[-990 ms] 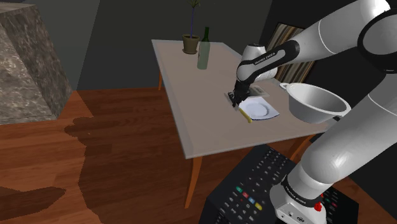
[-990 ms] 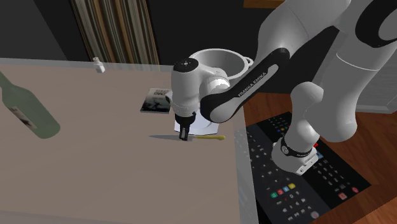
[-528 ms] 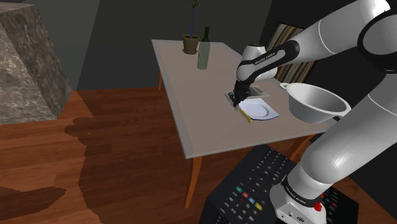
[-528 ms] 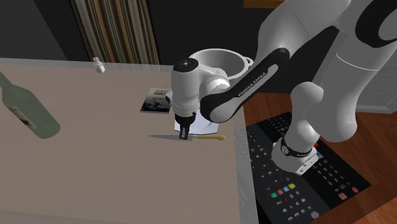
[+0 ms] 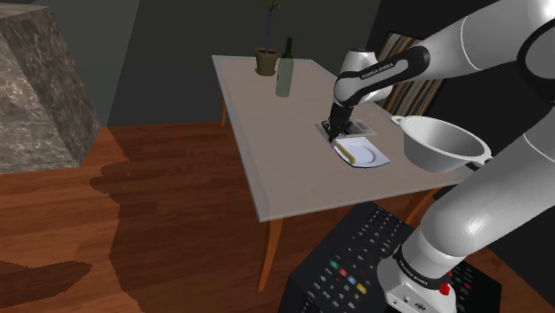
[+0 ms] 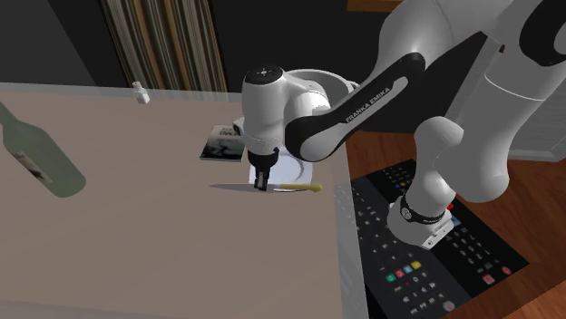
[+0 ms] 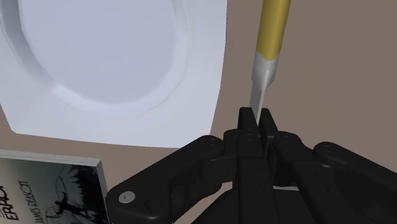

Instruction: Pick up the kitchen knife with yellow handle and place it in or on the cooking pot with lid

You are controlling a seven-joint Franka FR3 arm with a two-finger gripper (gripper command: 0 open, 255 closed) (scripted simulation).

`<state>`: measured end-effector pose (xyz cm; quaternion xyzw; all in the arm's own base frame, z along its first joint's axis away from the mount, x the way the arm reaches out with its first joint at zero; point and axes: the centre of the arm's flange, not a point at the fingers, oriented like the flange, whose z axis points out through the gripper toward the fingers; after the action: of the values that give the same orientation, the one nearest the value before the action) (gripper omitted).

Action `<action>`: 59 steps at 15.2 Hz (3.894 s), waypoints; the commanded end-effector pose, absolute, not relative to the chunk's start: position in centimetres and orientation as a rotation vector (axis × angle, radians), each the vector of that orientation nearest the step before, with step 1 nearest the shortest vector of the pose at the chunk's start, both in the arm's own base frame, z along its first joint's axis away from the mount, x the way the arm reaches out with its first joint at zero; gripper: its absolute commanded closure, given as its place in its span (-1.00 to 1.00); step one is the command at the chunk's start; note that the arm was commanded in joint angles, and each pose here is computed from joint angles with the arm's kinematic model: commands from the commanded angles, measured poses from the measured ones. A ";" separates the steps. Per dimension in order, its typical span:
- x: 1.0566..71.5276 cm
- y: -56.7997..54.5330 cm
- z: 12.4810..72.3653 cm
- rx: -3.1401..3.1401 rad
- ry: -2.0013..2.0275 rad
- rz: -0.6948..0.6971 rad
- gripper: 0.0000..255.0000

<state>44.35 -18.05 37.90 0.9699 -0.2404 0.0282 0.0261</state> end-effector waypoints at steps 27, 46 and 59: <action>44.3 -18.0 52.7 2.998 -0.743 0.086 1.00; 30.7 -32.3 55.5 2.998 -0.743 0.086 1.00; 18.9 -44.7 56.2 2.998 -0.743 0.086 1.00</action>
<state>19.62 -43.81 56.08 0.9697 -0.2412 0.0282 0.0257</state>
